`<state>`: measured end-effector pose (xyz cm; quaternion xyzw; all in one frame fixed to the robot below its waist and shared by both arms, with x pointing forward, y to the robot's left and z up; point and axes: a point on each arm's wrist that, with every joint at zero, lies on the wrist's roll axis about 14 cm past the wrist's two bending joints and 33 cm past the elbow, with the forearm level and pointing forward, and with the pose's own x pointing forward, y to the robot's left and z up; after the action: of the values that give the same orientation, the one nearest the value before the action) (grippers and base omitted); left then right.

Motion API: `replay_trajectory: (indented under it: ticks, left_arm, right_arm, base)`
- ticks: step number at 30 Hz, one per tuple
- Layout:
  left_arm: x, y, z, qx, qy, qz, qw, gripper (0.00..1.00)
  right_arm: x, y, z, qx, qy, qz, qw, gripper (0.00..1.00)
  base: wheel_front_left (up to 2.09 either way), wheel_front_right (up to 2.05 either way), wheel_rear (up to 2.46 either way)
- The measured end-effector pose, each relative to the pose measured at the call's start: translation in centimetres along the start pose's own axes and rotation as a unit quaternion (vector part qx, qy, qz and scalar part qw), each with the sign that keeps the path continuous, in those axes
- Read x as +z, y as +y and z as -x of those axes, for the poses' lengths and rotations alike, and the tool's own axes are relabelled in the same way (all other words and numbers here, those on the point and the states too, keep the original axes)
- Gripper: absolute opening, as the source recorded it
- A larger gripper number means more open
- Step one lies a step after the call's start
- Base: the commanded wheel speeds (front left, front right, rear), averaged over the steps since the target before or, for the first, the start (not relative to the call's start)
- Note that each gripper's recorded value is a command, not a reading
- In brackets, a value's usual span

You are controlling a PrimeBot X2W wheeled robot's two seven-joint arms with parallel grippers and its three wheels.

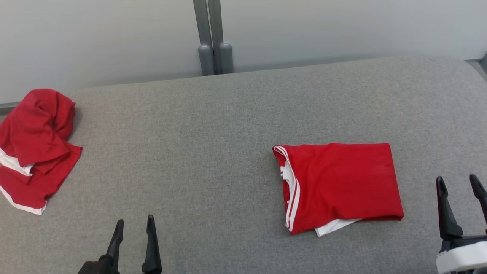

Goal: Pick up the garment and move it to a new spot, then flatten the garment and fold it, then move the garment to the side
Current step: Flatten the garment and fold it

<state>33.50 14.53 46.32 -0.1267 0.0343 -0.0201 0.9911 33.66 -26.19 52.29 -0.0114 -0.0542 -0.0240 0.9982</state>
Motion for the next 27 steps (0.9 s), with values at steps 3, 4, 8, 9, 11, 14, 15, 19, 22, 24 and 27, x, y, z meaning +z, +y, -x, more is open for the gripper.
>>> replay_trajectory:
  ticks: [3, 4, 8, 9, 11, 14, 15, 19, 22, 24, 27]
  left_arm:
    - [0.7, 0.7, 0.7, 0.009, -0.012, -0.006, 1.0, 1.0]
    - [1.0, 0.9, 0.8, 0.011, -0.016, -0.007, 1.0, 1.0]
    - [1.6, 1.7, 1.4, 0.022, -0.026, -0.012, 0.999, 1.0]
    - [1.5, 1.9, 1.6, 0.024, -0.025, -0.012, 0.999, 1.0]
    - [1.5, 2.0, 1.7, 0.025, -0.026, -0.012, 0.999, 1.0]
    - [1.6, 2.1, 1.9, 0.027, -0.028, -0.012, 0.999, 1.0]
    - [1.6, 2.1, 1.9, 0.027, -0.028, -0.012, 0.999, 1.0]
    - [1.6, 2.1, 1.8, 0.028, -0.027, -0.012, 0.999, 1.0]
    - [1.6, 2.0, 1.7, 0.027, -0.026, -0.011, 0.999, 1.0]
    - [1.6, 2.0, 1.7, 0.027, -0.026, -0.01, 0.999, 1.0]
    - [1.4, 1.8, 1.5, 0.023, -0.024, -0.008, 0.999, 1.0]
  right_arm:
    - [-0.5, -0.2, 1.9, -0.003, 0.014, 0.024, 1.0, 1.0]
    - [-0.6, 0.0, 2.2, -0.002, 0.015, 0.026, 1.0, 1.0]
    - [-0.8, 0.4, 2.9, -0.004, 0.018, 0.022, 1.0, 1.0]
    - [-0.9, 0.5, 3.1, -0.005, 0.019, 0.02, 1.0, 1.0]
    - [-0.9, 0.6, 3.2, -0.006, 0.018, 0.015, 1.0, 1.0]
    - [-0.8, 0.8, 3.2, -0.004, 0.015, 0.013, 1.0, 1.0]
    - [-0.7, 0.9, 3.1, -0.002, 0.013, 0.012, 1.0, 1.0]
    - [0.1, 1.8, 1.6, 0.005, -0.004, 0.013, 1.0, 1.0]
    - [-1.3, 4.9, 0.4, 0.044, 0.013, 0.005, 0.999, 0.0]
    - [-3.3, 7.5, -0.1, 0.08, 0.043, 0.006, 0.996, 0.0]
    - [-5.6, 11.4, -1.8, 0.132, 0.076, 0.018, 0.988, 0.0]
  base:
    - [0.0, 0.0, 0.0]
    - [0.0, 0.0, 0.0]
    - [0.0, 0.0, 0.0]
    - [0.0, 0.0, 0.0]
    - [0.0, 0.0, 0.0]
    - [0.0, 0.0, 0.0]
    - [0.0, 0.0, 0.0]
    - [0.0, 0.0, 0.0]
    - [0.0, 0.0, 0.0]
    - [0.0, 0.0, 0.0]
    - [0.0, 0.0, 0.0]
